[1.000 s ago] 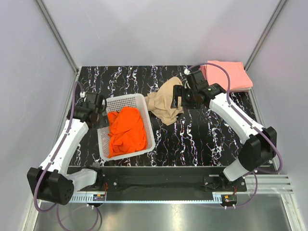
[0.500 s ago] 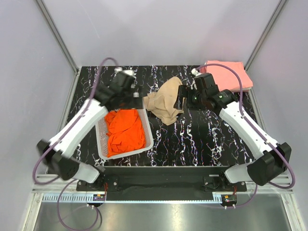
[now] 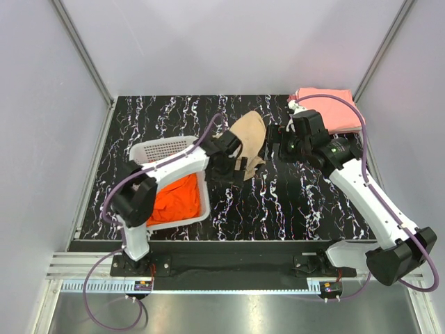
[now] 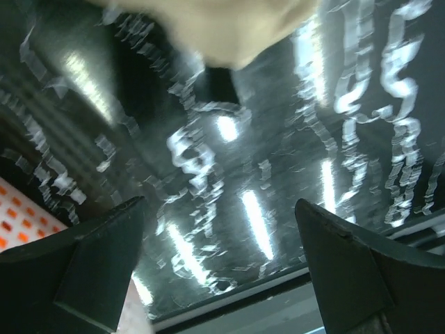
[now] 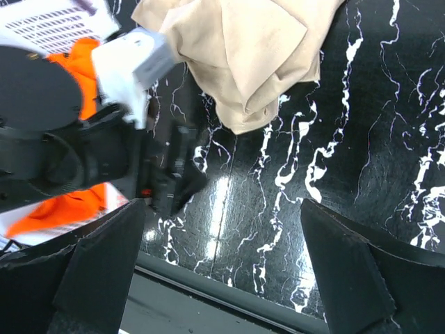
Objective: Fold and stack the t-shirts
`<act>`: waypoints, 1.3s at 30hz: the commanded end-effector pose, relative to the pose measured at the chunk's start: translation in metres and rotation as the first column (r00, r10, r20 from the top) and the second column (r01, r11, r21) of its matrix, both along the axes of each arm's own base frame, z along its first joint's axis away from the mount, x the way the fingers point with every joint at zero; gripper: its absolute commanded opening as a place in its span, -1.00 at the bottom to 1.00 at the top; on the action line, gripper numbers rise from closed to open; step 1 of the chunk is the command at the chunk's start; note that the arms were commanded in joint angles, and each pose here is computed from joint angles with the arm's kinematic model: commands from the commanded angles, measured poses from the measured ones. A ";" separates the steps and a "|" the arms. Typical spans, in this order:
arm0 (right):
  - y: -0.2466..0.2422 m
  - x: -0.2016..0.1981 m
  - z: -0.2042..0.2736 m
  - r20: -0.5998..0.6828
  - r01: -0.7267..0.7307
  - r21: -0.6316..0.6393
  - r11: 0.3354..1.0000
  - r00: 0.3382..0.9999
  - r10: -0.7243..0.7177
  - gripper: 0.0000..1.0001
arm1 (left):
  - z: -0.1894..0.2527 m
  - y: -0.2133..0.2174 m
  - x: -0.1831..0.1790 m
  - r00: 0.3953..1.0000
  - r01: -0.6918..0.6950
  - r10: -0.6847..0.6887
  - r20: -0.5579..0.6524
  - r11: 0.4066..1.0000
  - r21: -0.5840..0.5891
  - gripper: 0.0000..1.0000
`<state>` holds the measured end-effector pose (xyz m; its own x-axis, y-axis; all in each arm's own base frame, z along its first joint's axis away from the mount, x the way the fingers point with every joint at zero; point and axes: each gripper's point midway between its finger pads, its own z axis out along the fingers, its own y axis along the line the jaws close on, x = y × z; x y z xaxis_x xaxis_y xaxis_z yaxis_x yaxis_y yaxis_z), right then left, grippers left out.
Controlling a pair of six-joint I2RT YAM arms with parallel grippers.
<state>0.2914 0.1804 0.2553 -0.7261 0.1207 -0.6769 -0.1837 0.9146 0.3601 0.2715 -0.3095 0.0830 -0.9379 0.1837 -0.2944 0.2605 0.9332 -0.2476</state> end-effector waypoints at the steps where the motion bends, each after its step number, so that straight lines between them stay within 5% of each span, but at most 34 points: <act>1: -0.008 0.000 0.003 0.014 0.030 -0.011 0.999 0.999 -0.030 0.99 | 0.012 0.050 -0.010 0.998 -0.058 0.058 0.023 0.998 0.003 0.93; 10: -0.003 0.008 -0.004 -0.011 0.035 -0.010 0.999 0.999 -0.035 0.99 | -0.001 0.229 -0.032 0.910 -0.415 0.415 0.021 0.908 0.055 0.97; 15: 0.002 0.010 -0.013 -0.046 0.035 -0.002 0.999 0.998 -0.035 0.99 | 0.004 0.253 -0.023 0.880 -0.475 0.471 0.064 0.876 0.089 0.98; 22: 0.001 0.005 -0.037 -0.105 0.037 -0.025 0.999 0.994 -0.039 0.99 | 0.015 0.330 0.013 0.751 -0.660 0.646 0.137 0.733 0.161 0.98; 28: 0.004 0.005 -0.063 -0.177 0.032 -0.040 0.999 0.983 -0.038 0.98 | 0.014 0.336 0.048 0.670 -0.742 0.738 0.078 0.666 0.075 0.98; 39: 0.008 0.028 -0.098 -0.225 0.025 -0.124 0.992 0.973 -0.053 0.97 | 0.068 0.233 0.082 0.781 -0.592 0.598 0.177 0.801 -0.094 0.98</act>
